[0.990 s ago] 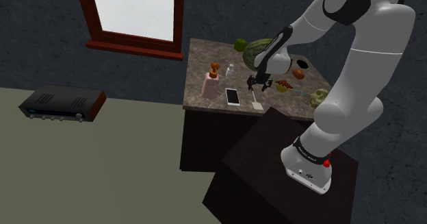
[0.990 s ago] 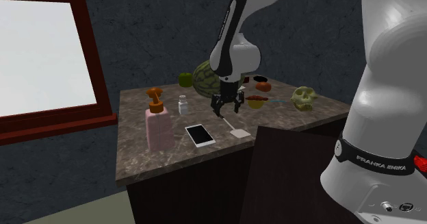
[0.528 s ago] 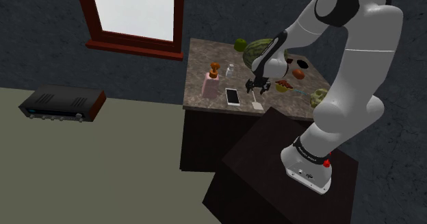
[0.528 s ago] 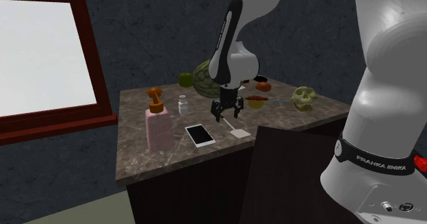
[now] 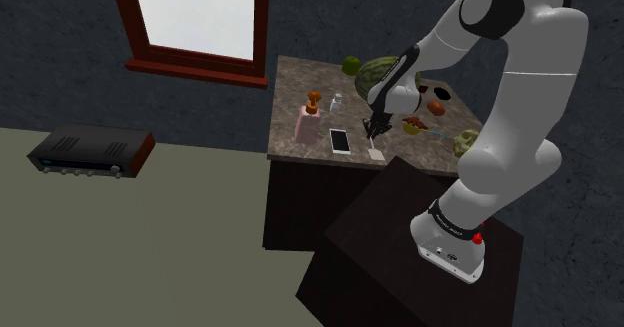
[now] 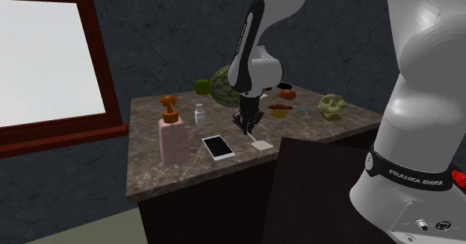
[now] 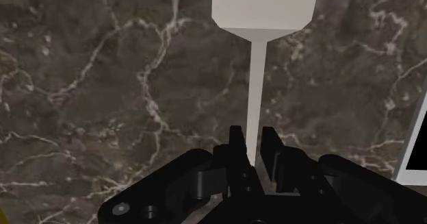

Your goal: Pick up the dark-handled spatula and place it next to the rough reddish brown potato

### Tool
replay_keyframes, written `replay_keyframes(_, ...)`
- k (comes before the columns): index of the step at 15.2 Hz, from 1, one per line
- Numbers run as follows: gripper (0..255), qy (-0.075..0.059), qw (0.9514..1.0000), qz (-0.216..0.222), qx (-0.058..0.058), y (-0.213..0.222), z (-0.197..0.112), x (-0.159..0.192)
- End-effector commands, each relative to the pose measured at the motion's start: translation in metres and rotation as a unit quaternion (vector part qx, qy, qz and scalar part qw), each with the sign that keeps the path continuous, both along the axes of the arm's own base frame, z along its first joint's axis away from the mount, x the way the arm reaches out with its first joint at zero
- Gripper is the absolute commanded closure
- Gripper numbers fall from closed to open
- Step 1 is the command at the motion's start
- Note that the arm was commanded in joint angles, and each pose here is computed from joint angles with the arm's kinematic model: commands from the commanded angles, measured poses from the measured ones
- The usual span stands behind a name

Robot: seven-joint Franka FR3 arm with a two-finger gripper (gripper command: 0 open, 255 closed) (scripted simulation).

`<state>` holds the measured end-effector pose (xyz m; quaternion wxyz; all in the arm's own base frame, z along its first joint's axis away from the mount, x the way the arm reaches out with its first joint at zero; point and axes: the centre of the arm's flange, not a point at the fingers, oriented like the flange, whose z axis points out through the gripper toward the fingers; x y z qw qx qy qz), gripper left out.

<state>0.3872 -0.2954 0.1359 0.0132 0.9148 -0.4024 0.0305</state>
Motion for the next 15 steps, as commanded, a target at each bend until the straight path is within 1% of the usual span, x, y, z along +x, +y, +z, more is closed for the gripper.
replay_keyframes(1, 255, 0.0, 1.0, 0.0, 0.0, 0.0, 0.0, 0.0)
replay_keyframes(7, 255, 0.0, 1.0, 0.0, 0.0, 0.0, 0.0, 0.0)
replay_keyframes(15, 255, 0.0, 1.0, 0.0, 0.0, 0.0, 0.042, 0.0)
